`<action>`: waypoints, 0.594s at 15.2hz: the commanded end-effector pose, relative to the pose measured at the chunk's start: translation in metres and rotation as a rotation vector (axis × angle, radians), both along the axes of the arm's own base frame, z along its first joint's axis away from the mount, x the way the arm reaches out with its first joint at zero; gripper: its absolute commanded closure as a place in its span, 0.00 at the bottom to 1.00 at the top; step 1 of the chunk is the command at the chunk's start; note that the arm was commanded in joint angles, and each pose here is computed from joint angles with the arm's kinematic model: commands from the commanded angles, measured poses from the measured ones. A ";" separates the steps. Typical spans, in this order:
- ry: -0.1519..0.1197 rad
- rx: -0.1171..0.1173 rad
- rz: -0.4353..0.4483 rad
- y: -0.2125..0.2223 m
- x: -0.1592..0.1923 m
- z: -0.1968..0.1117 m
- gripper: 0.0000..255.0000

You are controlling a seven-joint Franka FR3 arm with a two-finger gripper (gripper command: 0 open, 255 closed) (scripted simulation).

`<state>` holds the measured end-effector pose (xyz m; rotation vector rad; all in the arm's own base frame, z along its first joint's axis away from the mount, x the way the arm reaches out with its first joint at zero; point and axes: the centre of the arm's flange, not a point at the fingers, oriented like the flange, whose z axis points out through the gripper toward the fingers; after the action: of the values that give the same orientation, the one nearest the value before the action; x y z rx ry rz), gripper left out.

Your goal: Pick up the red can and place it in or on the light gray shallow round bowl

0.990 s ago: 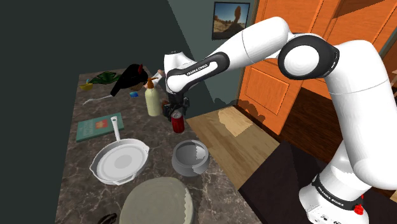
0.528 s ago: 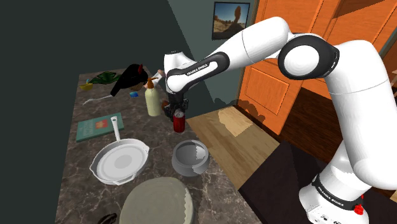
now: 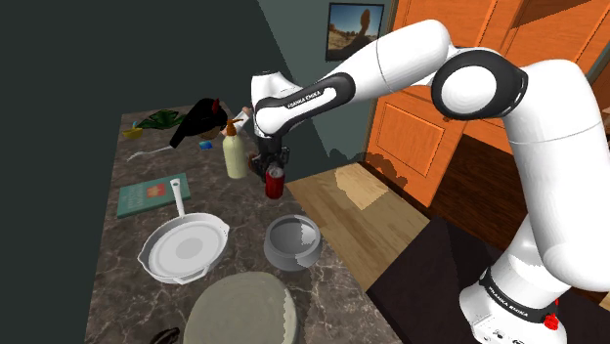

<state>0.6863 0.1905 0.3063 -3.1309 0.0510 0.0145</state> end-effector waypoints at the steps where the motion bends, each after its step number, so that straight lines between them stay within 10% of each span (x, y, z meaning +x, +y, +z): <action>1: 0.000 0.000 0.000 0.000 0.000 0.011 1.00; 9: 0.000 0.000 0.000 0.000 0.000 0.053 1.00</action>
<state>0.6857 0.1898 0.3541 -3.1308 0.0509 0.0145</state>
